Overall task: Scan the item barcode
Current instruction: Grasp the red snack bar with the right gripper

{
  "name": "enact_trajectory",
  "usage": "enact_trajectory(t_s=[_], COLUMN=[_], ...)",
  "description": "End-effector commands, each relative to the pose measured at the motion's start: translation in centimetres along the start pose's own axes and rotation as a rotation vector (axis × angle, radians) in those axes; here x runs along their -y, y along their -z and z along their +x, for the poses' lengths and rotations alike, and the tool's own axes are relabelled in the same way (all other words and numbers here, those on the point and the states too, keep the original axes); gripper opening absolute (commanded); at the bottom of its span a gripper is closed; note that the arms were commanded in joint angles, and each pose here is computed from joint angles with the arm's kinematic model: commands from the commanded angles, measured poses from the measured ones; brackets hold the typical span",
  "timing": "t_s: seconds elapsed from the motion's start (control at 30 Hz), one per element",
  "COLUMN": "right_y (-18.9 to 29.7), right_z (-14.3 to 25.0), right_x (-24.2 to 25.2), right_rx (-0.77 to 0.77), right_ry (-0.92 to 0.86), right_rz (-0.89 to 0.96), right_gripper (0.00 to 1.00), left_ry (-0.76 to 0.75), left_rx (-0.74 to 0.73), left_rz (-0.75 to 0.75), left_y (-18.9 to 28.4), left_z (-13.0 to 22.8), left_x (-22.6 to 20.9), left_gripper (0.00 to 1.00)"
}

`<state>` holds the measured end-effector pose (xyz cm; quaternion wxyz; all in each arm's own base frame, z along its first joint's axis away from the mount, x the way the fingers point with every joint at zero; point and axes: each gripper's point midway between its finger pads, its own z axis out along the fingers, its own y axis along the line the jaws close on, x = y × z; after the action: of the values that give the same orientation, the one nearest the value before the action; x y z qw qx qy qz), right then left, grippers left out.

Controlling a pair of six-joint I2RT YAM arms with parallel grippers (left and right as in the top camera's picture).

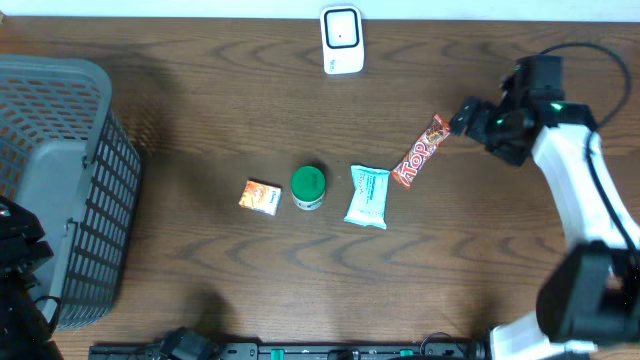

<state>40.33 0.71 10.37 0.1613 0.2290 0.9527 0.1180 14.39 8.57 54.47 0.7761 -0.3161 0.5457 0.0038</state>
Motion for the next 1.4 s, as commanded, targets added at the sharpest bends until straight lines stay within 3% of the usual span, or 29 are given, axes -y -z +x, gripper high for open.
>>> enact_trajectory(t_s=[0.0,0.2,0.5,0.87,1.17,1.37], right_y=[-3.0,-4.6,-1.3,0.2,-4.9,-9.2], right_z=[1.0,0.0,-2.5,-3.5,-2.5,-1.6], right_x=[0.8,0.5,-1.0,-0.6,1.2,0.5], right_rx=[-0.070,-0.049,0.004,0.032,-0.053,-0.124], right_ry=[-0.120,-0.247,-0.250,-0.251,-0.233,-0.256], right_rz=[0.021,0.050,0.094,0.139,0.215,0.155], right_gripper=[0.99,0.99,0.99,0.99,0.99,0.99], left_ry=[0.011,0.019,0.058,-0.010,-0.003,-0.003], left_rx=[0.003,-0.001,0.013,0.179,0.218,0.218], left_rz=[-0.001,-0.002,-0.049,-0.322,-0.373,-0.373], left_y=[0.0,-0.1,-0.9,-1.1,-0.8,-0.8], left_z=[0.0,0.3,2.5,0.9,0.2,0.2], left_x=[0.0,0.0,-0.1,-5.1,-6.1,-6.1], left_gripper=[0.60,0.60,0.60,0.60,0.60,0.60])
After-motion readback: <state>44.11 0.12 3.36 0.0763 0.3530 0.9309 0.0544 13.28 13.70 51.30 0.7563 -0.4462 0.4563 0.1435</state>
